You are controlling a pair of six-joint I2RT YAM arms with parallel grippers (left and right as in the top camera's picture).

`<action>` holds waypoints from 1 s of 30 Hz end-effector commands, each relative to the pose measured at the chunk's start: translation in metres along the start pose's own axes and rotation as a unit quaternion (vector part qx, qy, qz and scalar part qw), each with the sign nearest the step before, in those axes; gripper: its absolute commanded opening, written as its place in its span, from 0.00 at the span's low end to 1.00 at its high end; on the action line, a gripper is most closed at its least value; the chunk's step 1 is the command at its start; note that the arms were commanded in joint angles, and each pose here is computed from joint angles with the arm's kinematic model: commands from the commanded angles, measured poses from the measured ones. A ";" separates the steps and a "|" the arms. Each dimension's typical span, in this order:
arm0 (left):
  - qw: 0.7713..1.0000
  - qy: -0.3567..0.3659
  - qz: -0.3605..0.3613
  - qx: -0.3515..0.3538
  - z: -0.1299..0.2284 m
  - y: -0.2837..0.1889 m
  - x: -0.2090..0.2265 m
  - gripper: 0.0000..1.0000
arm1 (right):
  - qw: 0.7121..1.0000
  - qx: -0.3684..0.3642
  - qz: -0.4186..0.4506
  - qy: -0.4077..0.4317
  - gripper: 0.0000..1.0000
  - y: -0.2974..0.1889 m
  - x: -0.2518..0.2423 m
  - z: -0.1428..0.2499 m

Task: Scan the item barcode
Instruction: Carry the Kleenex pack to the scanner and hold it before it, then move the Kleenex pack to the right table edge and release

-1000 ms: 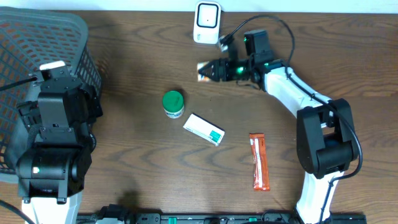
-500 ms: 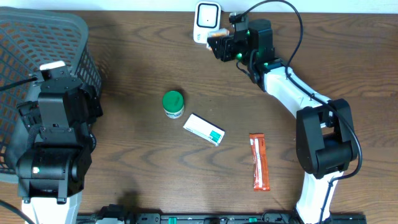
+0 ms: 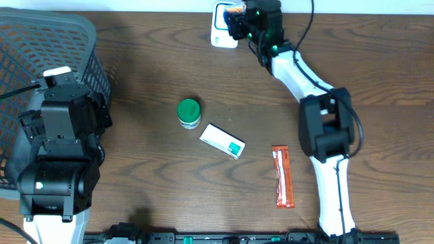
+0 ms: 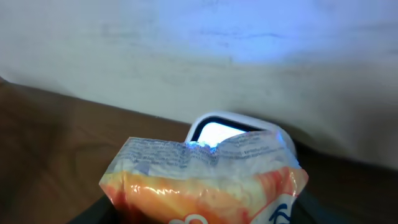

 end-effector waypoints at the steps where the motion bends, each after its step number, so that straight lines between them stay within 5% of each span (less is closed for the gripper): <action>1: 1.000 -0.003 -0.006 0.003 0.002 0.001 0.001 0.96 | 0.999 -0.018 -0.003 -0.036 0.55 0.023 0.018 0.005; 21: 1.000 -0.004 -0.006 0.003 0.002 0.001 0.001 0.96 | 0.986 -0.011 0.133 -0.096 0.51 0.028 0.006 0.007; 30: 1.000 -0.004 -0.006 0.003 0.002 0.001 0.001 0.96 | 0.976 0.030 0.176 -0.126 0.47 -0.056 0.049 -0.079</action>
Point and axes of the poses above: each gripper's point midway between its finger pads, its own y axis out along the fingers, its own x axis along the line the jaws close on, z = x × y, the point moved 10 cm from there along -y, back along the fingers, and after that the axes turned 10 degrees about y, right-handed, at the moved point
